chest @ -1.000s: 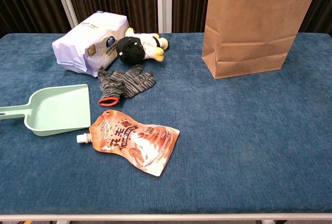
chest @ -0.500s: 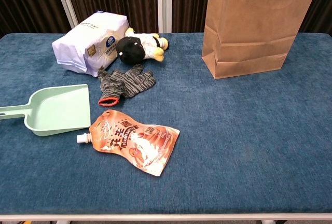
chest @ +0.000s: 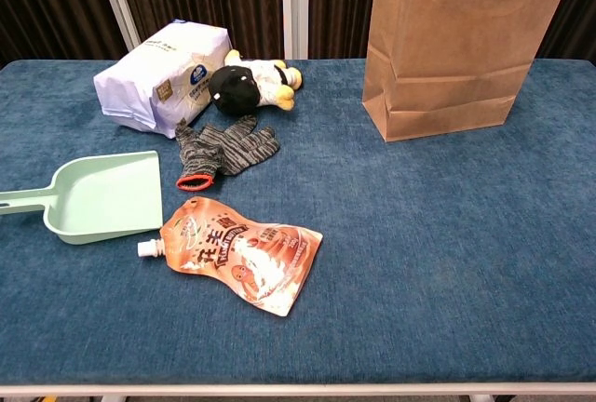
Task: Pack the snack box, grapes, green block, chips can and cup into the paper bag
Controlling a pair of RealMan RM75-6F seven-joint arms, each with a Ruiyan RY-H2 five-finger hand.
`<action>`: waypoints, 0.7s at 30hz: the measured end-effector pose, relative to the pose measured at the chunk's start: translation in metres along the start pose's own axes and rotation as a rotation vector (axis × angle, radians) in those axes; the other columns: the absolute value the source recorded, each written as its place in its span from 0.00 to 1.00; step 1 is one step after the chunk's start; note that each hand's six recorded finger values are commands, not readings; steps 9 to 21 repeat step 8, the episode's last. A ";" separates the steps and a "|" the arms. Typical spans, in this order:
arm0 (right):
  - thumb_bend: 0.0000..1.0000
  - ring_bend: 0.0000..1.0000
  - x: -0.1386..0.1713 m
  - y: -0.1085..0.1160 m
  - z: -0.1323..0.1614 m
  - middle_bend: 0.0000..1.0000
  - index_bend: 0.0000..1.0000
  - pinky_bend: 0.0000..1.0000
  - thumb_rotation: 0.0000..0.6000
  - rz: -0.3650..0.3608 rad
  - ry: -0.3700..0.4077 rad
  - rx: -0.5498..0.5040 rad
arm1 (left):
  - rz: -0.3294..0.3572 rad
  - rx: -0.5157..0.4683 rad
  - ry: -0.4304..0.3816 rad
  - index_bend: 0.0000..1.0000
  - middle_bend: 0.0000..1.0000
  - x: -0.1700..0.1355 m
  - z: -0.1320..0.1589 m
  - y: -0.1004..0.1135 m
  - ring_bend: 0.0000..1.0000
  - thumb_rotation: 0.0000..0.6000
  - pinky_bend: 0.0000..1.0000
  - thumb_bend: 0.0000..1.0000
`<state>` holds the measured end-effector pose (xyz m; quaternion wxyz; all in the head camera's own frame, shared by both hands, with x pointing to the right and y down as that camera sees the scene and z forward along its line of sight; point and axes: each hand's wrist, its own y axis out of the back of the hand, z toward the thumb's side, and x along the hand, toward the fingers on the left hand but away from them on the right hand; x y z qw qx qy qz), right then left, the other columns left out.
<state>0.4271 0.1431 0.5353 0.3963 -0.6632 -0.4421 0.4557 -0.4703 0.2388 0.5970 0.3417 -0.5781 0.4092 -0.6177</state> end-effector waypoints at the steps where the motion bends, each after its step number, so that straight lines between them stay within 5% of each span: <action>1: 0.17 0.02 0.010 -0.006 -0.004 0.16 0.07 0.21 1.00 0.018 -0.012 -0.002 | 0.004 0.001 -0.001 0.24 0.20 0.000 0.001 0.001 0.12 1.00 0.15 0.04; 8: 0.18 0.00 0.050 -0.026 -0.008 0.09 0.00 0.10 1.00 0.064 -0.038 -0.050 | 0.083 0.020 -0.017 0.24 0.20 0.002 0.006 0.011 0.12 1.00 0.15 0.04; 21: 0.18 0.00 0.050 -0.026 -0.008 0.09 0.00 0.10 1.00 0.064 -0.038 -0.050 | 0.083 0.020 -0.017 0.24 0.20 0.002 0.006 0.011 0.12 1.00 0.15 0.04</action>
